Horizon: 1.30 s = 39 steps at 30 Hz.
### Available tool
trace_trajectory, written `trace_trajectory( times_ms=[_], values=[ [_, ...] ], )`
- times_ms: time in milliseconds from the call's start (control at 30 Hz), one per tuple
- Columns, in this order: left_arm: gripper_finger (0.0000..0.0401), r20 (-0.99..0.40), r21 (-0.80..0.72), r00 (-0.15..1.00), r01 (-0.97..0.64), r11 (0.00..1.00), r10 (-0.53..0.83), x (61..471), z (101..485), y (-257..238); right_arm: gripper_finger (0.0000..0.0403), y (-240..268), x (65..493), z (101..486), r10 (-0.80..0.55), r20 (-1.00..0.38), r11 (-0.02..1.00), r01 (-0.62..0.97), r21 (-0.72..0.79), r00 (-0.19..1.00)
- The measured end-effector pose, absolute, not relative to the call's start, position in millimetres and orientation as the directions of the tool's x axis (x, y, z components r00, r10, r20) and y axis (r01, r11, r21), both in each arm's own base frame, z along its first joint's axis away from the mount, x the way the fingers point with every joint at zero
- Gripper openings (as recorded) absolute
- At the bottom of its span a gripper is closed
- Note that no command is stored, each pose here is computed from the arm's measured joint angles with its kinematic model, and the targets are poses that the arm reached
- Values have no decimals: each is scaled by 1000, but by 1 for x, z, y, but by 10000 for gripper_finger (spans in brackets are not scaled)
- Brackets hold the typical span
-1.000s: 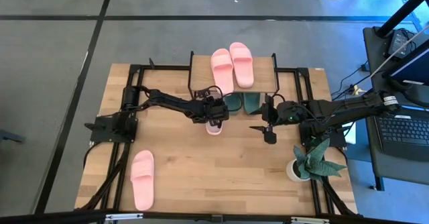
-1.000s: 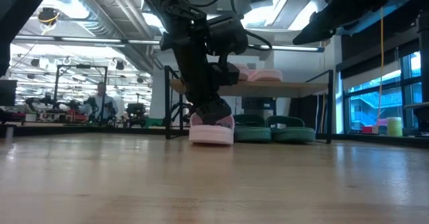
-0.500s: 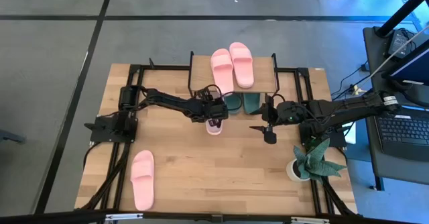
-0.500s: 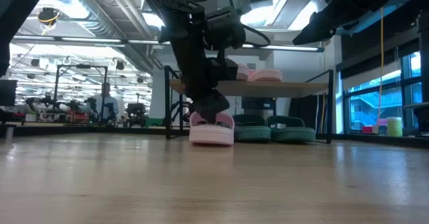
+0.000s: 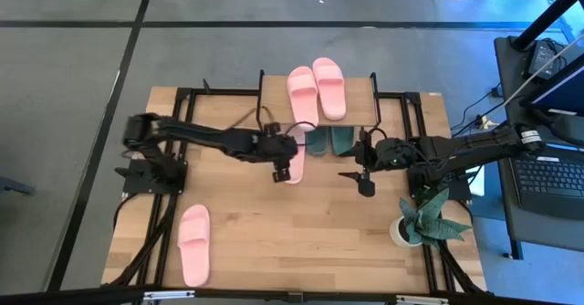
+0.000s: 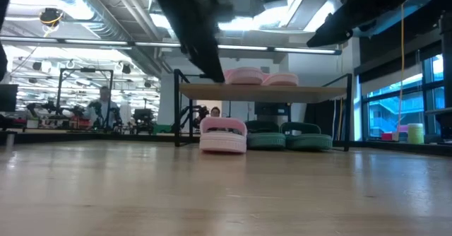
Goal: Pick and place slides into the shelf
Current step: Put the pink slipper under the shelf
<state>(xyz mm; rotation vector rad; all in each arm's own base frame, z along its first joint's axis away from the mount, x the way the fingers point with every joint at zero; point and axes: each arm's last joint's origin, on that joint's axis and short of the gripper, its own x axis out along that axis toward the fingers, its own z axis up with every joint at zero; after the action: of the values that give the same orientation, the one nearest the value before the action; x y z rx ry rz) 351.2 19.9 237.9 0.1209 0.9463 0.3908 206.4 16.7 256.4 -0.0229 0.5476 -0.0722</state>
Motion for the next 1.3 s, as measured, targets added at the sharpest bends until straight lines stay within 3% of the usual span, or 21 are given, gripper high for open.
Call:
trace_trajectory(
  times_ms=[200, 467, 800, 1000, 1300],
  values=[
    [177, -617, 145, 730, -262, 954, 294, 293, 271, 4, 268, 18, 213, 255, -67, -503, 997, 70, -13, 861],
    [177, -331, 17, 932, -155, 988, 151, 222, 269, -14, 268, 21, 248, 244, -64, -456, 998, 59, -27, 888],
    [177, -219, -19, 970, -110, 994, 103, 179, 244, -18, 268, 29, 319, 223, -64, -543, 996, 87, 16, 837],
    [177, -232, -38, 968, -109, 993, 98, 170, 233, -18, 268, 37, 356, 200, 99, -614, 988, -7, 151, 783],
    [177, -226, -41, 970, -106, 993, 95, 163, 227, -17, 268, 31, 381, 161, 166, -692, 961, 43, 274, 703]
  ],
)
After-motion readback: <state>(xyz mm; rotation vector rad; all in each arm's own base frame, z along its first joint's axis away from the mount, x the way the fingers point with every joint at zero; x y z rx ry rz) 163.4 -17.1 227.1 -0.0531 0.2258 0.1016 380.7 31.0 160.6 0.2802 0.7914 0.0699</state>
